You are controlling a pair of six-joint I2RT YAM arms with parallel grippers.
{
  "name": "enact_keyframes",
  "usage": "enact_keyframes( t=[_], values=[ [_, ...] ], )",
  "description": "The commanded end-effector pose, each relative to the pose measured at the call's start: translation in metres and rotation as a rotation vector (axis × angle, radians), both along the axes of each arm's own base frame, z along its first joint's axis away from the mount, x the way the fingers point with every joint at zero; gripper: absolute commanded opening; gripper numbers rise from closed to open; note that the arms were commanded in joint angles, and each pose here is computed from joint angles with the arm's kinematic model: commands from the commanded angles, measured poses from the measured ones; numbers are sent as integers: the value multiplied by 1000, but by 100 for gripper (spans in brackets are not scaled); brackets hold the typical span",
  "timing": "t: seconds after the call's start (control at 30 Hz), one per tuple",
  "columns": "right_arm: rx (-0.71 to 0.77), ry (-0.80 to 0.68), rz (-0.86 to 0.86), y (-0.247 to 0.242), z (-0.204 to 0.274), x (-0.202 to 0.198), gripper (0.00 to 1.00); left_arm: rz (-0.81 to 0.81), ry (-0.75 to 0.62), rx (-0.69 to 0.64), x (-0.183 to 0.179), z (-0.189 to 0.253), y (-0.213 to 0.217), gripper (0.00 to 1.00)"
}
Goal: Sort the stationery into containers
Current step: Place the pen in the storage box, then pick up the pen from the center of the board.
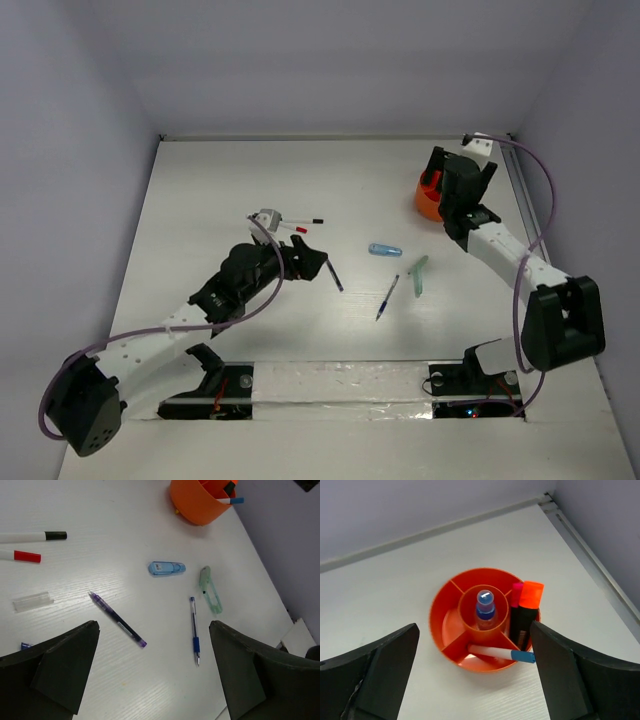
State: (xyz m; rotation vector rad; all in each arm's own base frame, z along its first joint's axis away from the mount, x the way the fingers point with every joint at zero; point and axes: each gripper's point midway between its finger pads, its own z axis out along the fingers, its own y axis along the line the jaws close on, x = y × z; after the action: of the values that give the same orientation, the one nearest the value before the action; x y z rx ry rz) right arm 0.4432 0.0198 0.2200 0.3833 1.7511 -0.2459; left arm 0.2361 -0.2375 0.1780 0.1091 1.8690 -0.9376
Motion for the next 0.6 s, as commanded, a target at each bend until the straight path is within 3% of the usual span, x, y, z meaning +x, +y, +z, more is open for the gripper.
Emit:
enact_keyframes(
  t=[0.0,0.13,0.33,0.37,0.43,0.47,0.57],
  values=[
    [108,-23,124,23,31,-13,99,57,-33,62,19,15,2,90],
    [213,9,283,52,23,-33,100,62,-6,136,30,10,-3,87],
    [392,17,495,91,11,-73,94,134,49,386,61,-17,5,83],
    [403,22,521,95,8,-77,91,146,54,417,66,-12,6,83],
    [415,28,565,102,5,-83,65,168,60,492,74,-17,10,82],
    [425,30,576,103,3,-87,59,170,78,561,80,-21,13,82],
    [457,1,622,111,9,-93,56,200,72,687,96,-16,19,82]
  ],
)
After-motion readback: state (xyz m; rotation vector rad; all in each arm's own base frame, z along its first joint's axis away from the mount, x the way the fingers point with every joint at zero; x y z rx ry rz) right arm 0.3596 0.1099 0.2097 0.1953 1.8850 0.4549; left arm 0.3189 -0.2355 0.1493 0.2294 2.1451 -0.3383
